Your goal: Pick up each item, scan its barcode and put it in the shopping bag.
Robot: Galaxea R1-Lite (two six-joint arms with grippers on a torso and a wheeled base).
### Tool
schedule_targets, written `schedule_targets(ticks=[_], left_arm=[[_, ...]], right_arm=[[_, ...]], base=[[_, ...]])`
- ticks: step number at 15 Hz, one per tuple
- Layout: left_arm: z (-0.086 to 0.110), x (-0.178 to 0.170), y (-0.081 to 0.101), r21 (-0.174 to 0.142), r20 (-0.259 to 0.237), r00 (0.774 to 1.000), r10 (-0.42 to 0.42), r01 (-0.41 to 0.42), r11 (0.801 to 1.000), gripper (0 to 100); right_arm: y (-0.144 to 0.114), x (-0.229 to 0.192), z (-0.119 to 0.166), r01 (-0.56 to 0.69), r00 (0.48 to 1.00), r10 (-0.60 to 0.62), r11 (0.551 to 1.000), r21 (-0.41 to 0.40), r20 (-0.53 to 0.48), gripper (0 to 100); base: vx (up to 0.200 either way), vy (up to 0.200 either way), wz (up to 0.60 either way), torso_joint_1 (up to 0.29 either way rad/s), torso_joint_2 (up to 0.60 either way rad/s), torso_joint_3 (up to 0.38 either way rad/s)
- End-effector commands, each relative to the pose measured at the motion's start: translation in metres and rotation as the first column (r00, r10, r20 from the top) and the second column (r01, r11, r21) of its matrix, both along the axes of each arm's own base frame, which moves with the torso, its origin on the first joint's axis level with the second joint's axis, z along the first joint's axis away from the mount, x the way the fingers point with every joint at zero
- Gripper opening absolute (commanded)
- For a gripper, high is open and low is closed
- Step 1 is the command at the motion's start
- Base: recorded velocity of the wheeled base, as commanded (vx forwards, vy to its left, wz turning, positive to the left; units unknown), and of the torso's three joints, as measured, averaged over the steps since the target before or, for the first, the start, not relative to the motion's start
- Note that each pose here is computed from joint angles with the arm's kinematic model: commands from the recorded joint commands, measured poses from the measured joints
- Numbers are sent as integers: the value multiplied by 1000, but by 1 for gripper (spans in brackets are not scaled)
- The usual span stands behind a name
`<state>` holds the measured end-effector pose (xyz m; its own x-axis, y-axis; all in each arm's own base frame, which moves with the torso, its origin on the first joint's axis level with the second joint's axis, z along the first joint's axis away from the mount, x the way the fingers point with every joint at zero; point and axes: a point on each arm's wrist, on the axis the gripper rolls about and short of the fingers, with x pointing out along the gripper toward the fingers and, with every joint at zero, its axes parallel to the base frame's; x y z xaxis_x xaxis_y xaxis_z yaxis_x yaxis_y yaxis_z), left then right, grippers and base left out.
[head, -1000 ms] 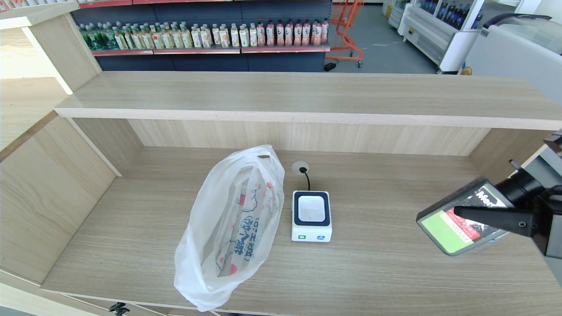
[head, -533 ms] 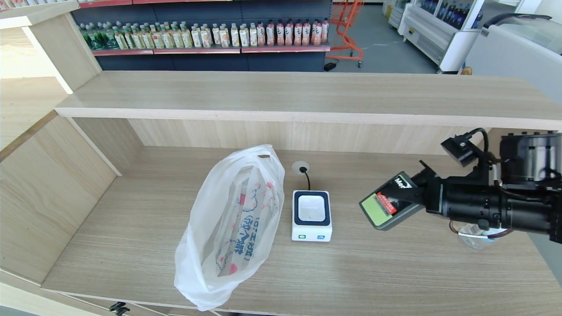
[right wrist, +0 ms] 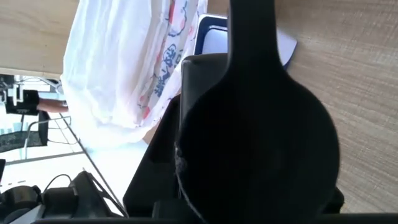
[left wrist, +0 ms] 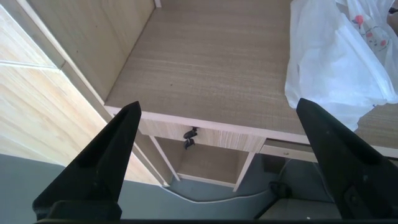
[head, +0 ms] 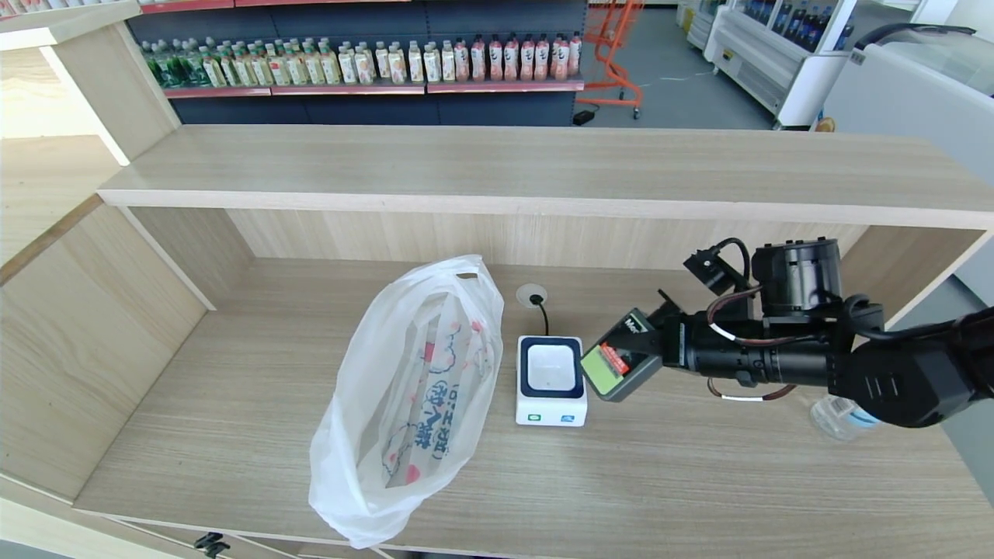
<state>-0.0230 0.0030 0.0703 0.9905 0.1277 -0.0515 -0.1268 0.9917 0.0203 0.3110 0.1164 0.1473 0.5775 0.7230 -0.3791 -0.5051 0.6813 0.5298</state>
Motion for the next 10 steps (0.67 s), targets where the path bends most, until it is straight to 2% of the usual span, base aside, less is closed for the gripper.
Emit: schedule_targets(ticks=[1, 4, 8, 10], left_arm=[[0, 0, 0, 0, 0, 1000, 1, -1, 1000, 100], [0, 0, 0, 0, 0, 1000, 1, -1, 1000, 100], [0, 0, 0, 0, 0, 1000, 1, -1, 1000, 100], [0, 0, 0, 0, 0, 1000, 1, -1, 1000, 100]], right_arm=[[7, 7, -13, -15, 999, 15, 1000, -11, -30, 0], [14, 14, -20, -26, 999, 26, 1000, -13, -32, 0], [38, 24, -28, -80, 997, 80, 997, 1, 9, 0], [51, 30, -30, -62, 998, 62, 998, -16, 29, 0]], base=[[0, 0, 0, 0, 0, 0], [0, 0, 0, 0, 0, 0], [0, 0, 0, 0, 0, 0], [0, 0, 0, 0, 0, 0]])
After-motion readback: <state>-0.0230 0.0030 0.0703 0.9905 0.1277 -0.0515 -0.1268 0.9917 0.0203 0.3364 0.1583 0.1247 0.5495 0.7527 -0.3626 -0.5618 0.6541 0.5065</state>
